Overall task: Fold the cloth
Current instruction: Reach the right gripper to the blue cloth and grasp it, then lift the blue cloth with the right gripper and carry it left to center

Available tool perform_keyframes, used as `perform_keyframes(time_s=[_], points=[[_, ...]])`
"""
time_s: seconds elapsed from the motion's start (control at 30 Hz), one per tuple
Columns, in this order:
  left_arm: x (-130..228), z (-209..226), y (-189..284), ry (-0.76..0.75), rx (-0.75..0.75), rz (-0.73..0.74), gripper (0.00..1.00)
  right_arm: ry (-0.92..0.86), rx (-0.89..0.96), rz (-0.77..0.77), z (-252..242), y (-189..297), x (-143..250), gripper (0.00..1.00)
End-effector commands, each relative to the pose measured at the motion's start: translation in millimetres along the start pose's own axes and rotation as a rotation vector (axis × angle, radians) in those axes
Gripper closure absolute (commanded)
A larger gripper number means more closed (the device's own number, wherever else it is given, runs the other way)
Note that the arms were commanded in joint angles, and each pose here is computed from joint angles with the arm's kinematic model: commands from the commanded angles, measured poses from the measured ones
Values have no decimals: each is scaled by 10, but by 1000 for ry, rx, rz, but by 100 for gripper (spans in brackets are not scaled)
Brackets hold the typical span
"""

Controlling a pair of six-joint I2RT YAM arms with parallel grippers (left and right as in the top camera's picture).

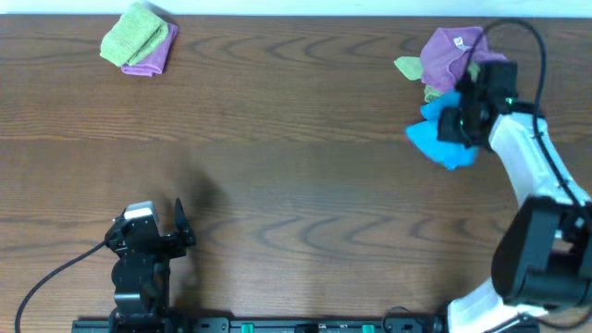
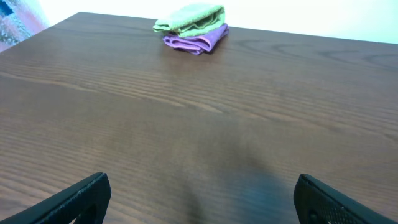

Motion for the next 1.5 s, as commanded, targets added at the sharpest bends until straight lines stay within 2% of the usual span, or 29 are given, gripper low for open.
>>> perform_keyframes(time_s=[0.0,0.03,0.13,0.23,0.3,0.43,0.53,0.67,0.8,0.83,0.87,0.9,0.93,1.2,1.3,1.4,1.47], points=[[95,37,-28,-3,-19,23,5,162,-87,-246,559,945,-576,99],[95,37,-28,-3,-19,23,5,199,-105,-284,715,1145,-633,99],[96,37,-28,-3,-19,23,4,406,-241,-457,1649,1960,-697,99],[95,37,-28,-3,-19,23,5,555,-343,-461,2330,2179,-408,99],[96,37,-28,-3,-19,23,5,601,-318,-359,2402,2109,-128,99],[96,37,-28,-3,-19,23,5,576,-306,-198,2249,2097,242,99],[96,37,-28,-3,-19,23,5,569,-310,-149,2150,2210,428,99],[95,37,-28,-3,-19,23,5,519,-359,-199,2140,2437,457,99],[95,37,-28,-3,-19,23,5,553,-568,-268,2627,2414,258,99],[95,37,-28,-3,-19,23,5,622,-690,-280,2878,2416,258,83],[96,37,-28,-3,-19,23,5,714,-805,-284,3086,2424,315,30],[95,37,-28,-3,-19,23,5,812,-887,-262,3228,2367,422,1],[95,37,-28,-3,-19,23,5,844,-877,-216,3240,2227,484,1],[96,37,-28,-3,-19,23,5,776,-478,45,2704,1219,464,1],[95,37,-28,-3,-19,23,4,757,-440,141,2659,733,524,1],[96,37,-28,-3,-19,23,5,749,-439,172,2728,354,519,2],[95,37,-28,-3,-19,23,4,747,-438,160,2809,54,472,29]])
Point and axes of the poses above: each gripper's point midway between its finger pads, its own y axis back along the fingers, its own z axis along the line the jaws close on, x = y × z, the point moved 2 cm from there along y, back along the fingers, and after that the axes turned 5 degrees about y, right-handed, at the moved point
